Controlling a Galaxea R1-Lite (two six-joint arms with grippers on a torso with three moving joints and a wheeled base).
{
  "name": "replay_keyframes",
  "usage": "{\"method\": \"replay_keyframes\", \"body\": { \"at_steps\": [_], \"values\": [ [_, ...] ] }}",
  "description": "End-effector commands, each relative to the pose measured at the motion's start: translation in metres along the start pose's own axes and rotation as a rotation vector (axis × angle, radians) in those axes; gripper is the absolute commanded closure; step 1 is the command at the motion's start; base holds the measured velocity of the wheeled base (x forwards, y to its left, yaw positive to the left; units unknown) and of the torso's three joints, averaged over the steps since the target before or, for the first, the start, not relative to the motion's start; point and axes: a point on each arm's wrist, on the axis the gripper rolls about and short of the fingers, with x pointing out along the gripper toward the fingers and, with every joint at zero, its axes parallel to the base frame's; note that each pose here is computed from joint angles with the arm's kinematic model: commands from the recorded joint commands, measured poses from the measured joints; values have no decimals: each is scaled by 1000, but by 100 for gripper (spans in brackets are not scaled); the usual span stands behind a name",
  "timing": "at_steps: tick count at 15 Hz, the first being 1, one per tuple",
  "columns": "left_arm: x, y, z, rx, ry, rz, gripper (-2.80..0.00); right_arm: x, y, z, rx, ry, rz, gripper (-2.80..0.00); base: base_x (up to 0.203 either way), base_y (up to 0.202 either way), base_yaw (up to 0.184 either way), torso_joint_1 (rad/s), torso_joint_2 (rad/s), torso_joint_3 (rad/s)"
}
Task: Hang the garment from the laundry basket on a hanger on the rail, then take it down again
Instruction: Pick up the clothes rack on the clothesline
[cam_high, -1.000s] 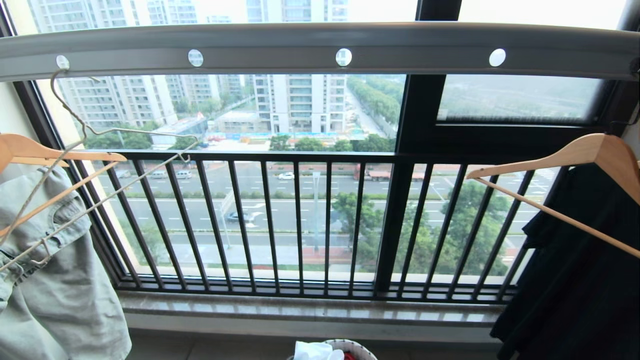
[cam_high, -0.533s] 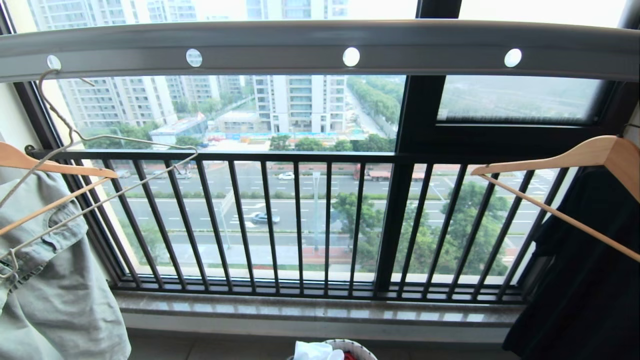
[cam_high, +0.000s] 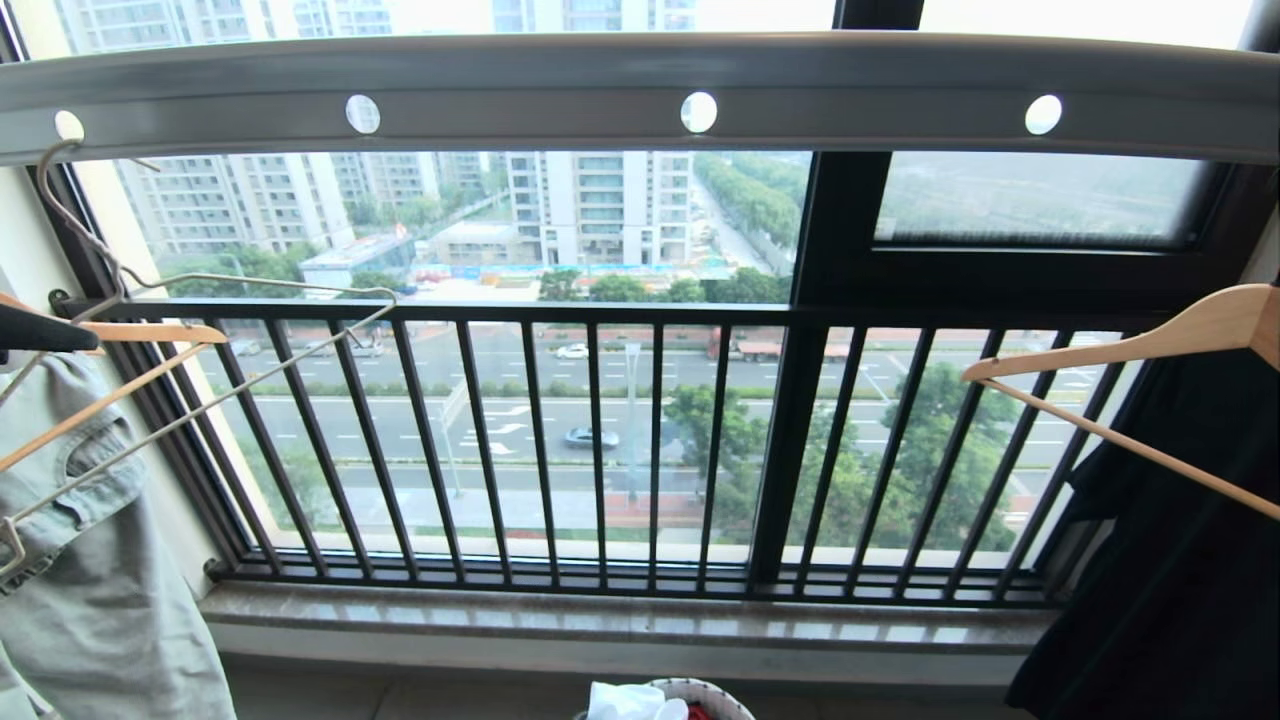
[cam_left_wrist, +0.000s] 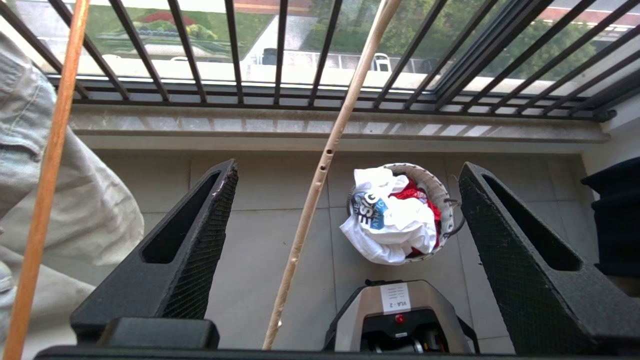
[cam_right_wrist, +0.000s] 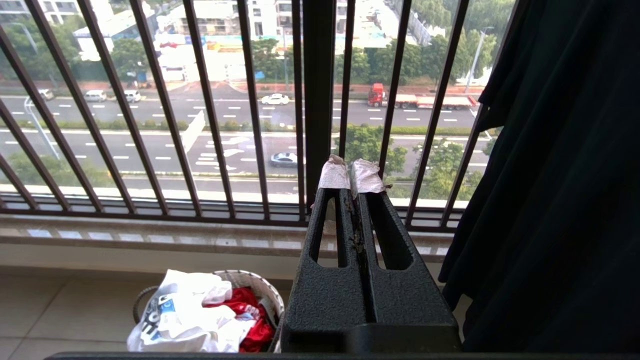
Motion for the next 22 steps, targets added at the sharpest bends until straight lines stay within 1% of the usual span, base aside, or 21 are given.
{"method": "replay_keyframes", "body": {
  "at_steps": [1,2,3,5,7,11,13,16,18,19,20,21,22],
  "values": [
    [11,6,-2,-24,0,-103,-280,0,0,0,0,1,-1,0,0,0,0,0,0,0],
    [14,7,-3,-30,-10,-150,-280,0,0,0,0,1,0,0,0,0,0,0,0,0],
    [18,10,-5,-29,-11,-182,-280,0,0,0,0,1,0,0,0,0,0,0,0,0],
    [25,14,-8,-9,1,-197,-280,0,0,0,0,1,0,0,0,0,0,0,0,0],
    [25,17,-12,-20,9,-193,-280,0,0,0,0,1,0,0,0,0,0,0,0,0],
    [26,22,-22,-18,27,-186,-280,0,0,0,0,1,0,0,0,0,0,0,0,0],
    [26,26,-25,-33,30,-178,-280,0,0,0,0,1,0,0,0,0,0,0,0,0],
    [26,27,-26,-32,28,-176,-280,0,0,0,0,1,0,0,0,0,0,0,0,0],
    [25,27,-26,-12,26,-179,-280,0,0,0,0,1,0,0,0,0,0,0,0,0],
    [27,26,-27,-5,17,-210,-280,0,0,0,0,1,0,0,0,0,0,0,0,0],
    [28,27,-28,16,-3,-252,-280,0,0,0,0,1,0,0,0,0,0,0,0,0],
    [29,27,-28,39,-13,-268,-280,0,0,0,0,1,0,0,0,0,0,0,0,0],
    [29,27,-27,47,-15,-269,-280,0,0,0,1,1,-1,0,0,0,0,0,0,0]
  ]
}}
